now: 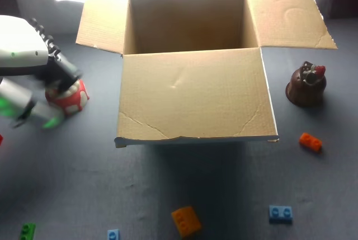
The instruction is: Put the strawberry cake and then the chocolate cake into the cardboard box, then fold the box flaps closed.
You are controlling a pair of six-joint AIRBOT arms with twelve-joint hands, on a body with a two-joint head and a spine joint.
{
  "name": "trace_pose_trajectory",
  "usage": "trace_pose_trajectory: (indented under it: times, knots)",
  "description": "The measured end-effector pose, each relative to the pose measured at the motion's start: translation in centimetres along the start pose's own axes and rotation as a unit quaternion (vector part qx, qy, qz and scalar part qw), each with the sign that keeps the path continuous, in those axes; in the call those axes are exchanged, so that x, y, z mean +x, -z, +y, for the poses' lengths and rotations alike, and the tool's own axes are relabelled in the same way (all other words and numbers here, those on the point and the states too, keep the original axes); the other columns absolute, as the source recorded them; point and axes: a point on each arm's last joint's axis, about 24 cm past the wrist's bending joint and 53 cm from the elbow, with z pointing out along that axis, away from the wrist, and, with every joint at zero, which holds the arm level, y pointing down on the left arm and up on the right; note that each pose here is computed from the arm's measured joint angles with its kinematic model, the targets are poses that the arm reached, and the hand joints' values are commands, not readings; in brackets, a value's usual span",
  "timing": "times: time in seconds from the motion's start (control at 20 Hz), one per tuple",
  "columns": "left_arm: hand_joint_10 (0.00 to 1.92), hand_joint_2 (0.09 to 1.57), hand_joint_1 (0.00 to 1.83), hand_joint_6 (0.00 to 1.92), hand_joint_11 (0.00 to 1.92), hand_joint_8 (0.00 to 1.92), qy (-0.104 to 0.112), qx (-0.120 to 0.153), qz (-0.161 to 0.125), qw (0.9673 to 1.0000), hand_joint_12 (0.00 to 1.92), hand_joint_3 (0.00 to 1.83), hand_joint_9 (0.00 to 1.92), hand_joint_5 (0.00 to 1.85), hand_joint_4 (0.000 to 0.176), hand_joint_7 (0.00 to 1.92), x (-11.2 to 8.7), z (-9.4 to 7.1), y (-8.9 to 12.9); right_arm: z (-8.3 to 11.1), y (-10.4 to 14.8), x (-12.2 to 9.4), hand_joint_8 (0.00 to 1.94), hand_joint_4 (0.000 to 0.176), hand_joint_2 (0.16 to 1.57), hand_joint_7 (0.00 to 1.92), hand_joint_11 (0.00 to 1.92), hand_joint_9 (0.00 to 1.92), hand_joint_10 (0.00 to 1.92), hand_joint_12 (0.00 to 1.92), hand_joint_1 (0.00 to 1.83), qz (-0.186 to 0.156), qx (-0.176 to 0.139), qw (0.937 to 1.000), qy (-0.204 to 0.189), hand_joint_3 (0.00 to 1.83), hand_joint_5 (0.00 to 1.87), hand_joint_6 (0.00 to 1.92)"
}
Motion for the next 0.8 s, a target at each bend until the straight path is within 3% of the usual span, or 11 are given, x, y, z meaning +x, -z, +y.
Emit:
trace_pose_trajectory:
  times: [0.15,0.35,0.5,0.65,0.8]
  knots:
    - [0.0,0.98,0.58,0.0,0.0,0.0,-0.002,0.003,-0.005,1.0,0.69,0.02,0.18,0.14,0.058,0.17,-0.4,-0.3,-0.1,0.0,0.0,-0.2,0.0,0.0,1.03,0.19,0.0,0.17,0.05,0.71,0.46,-0.003,0.0,1.0,0.0,0.0,0.15,0.01]
    - [0.0,0.95,0.69,0.0,0.0,0.0,-0.008,0.003,0.0,1.0,0.61,0.0,0.14,0.1,0.058,0.15,-0.3,-0.4,-0.1,0.0,0.0,0.0,0.01,0.0,1.02,0.18,0.0,0.17,0.04,0.71,0.47,0.0,0.0,1.0,-0.001,0.0,0.16,0.01]
    - [0.0,0.92,0.76,0.0,0.0,0.0,-0.013,0.013,-0.011,0.9998,0.54,0.0,0.11,0.06,0.055,0.1,-1.7,-1.3,-0.2,0.0,0.0,0.0,0.0,0.0,1.02,0.18,0.0,0.18,0.03,0.72,0.48,0.0,0.0,1.0,-0.001,0.0,0.15,0.0]
    - [0.0,0.89,0.9,0.0,0.0,0.0,-0.019,0.016,-0.018,0.9995,0.5,0.0,0.09,0.05,0.075,0.08,-2.7,-1.8,-0.3,0.0,0.0,0.0,0.0,0.0,1.01,0.18,0.0,0.18,0.03,0.71,0.58,0.0,0.001,1.0,-0.001,0.0,0.14,0.0]
    - [0.0,0.88,1.0,0.0,0.0,0.0,-0.023,0.023,-0.02,0.9993,0.38,0.0,0.05,0.03,0.078,0.04,-2.8,-2.9,-0.7,0.0,0.0,0.1,0.0,0.0,1.0,0.18,0.0,0.17,0.02,0.68,0.66,0.001,0.0,1.0,-0.001,0.0,0.12,0.0]
